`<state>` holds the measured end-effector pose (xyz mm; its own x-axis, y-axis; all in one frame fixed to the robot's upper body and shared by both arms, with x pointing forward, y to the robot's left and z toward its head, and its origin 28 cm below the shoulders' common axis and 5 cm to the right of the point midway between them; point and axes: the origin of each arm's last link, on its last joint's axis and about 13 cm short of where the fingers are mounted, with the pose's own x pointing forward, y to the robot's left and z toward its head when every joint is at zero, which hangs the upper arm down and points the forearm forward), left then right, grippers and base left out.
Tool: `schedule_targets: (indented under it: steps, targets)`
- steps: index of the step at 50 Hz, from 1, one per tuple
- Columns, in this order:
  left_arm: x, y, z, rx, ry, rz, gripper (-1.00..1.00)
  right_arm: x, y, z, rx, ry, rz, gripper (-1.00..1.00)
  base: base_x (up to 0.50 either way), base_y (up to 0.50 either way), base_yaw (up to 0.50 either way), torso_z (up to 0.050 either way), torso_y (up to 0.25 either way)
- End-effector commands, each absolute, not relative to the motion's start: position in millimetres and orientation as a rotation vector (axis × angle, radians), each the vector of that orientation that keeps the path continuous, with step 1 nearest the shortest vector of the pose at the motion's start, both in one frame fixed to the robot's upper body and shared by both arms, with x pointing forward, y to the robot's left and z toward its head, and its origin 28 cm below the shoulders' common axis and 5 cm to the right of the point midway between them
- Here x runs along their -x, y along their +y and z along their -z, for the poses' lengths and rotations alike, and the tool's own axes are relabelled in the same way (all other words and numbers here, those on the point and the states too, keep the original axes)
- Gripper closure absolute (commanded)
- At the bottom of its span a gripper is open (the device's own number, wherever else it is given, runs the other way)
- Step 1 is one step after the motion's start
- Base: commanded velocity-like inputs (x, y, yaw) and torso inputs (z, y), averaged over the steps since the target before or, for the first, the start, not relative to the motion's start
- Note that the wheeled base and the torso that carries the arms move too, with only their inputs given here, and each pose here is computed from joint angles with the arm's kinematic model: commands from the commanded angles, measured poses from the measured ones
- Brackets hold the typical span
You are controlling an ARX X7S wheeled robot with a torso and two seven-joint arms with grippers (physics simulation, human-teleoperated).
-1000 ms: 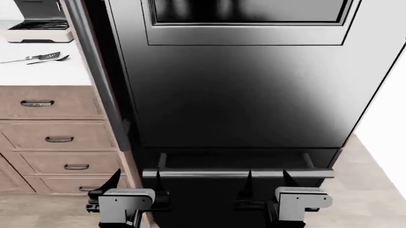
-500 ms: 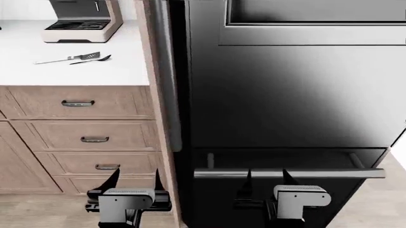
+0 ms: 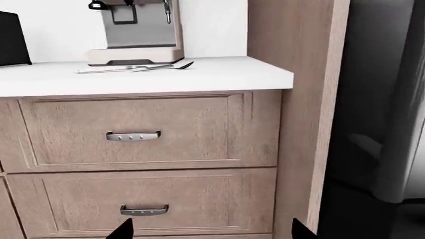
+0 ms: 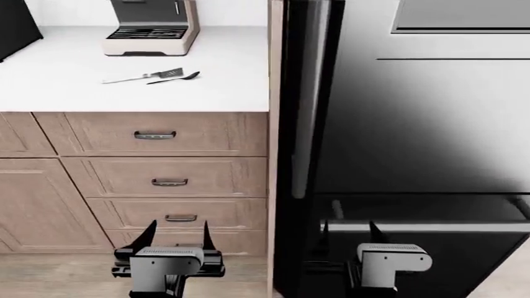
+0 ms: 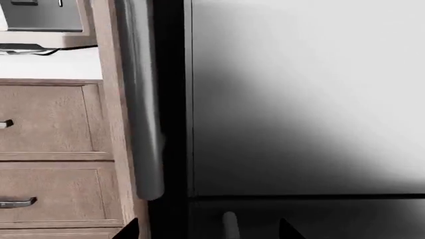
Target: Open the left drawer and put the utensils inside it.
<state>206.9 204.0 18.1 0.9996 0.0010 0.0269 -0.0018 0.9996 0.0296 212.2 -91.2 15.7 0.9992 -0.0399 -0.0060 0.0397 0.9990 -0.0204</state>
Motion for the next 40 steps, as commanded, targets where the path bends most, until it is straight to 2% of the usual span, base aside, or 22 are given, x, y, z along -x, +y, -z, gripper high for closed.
schedule_targets:
  steps: [1, 40]
  targets:
    - [-206.0, 203.4, -19.8, -0.037, -0.039, 0.002, -1.00, -209.7, -92.3, -18.4, 0.017, -0.012, 0.048, -1.00, 0.00, 0.50, 0.00, 0.050, 0.000]
    - [-206.7, 203.6, -16.9, -0.034, -0.028, 0.001, -1.00, -213.8, -91.8, -12.7, 0.024, 0.004, 0.042, -1.00, 0.00, 0.50, 0.00, 0.050, 0.000]
